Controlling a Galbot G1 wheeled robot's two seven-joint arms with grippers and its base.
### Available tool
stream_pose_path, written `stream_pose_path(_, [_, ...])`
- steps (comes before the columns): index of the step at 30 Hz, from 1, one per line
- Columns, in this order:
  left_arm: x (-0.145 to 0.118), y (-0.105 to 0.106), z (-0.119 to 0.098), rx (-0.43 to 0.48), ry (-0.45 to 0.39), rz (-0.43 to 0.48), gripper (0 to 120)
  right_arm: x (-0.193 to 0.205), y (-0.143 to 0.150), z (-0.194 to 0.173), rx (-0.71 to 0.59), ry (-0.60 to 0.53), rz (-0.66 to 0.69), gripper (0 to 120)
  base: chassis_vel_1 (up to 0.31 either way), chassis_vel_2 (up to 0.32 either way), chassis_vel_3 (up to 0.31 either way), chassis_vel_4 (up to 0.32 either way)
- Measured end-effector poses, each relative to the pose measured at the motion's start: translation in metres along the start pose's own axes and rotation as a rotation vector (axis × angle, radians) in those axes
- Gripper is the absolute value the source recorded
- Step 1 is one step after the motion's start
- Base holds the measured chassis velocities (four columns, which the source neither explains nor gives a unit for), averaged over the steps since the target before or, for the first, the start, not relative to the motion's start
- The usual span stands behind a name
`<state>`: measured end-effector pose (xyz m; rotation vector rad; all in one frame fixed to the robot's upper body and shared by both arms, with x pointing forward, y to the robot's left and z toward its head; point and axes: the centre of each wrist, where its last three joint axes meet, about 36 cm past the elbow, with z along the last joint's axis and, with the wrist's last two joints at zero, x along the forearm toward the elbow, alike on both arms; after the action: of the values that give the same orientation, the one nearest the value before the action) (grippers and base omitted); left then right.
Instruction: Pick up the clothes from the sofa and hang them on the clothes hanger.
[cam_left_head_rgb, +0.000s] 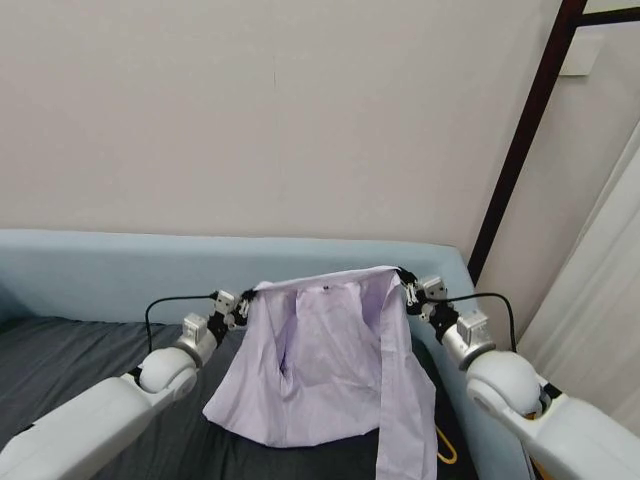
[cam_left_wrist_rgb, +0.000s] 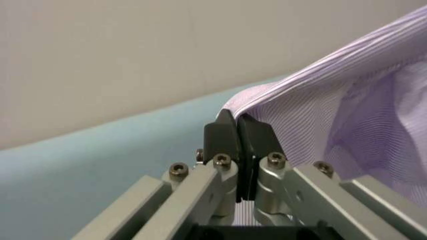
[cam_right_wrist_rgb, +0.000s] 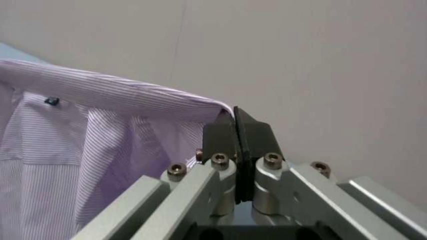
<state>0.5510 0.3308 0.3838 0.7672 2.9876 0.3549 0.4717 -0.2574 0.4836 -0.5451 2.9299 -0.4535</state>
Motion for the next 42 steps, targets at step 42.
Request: stream_pose_path(42, [0.181, -0.085, -0.388, -0.173, 0.073, -0.476, 0, 0.056, -0.042, -0.285, -0.301, -0.106, -0.179, 0, 0.001, 0.0, 0.001, 0.004])
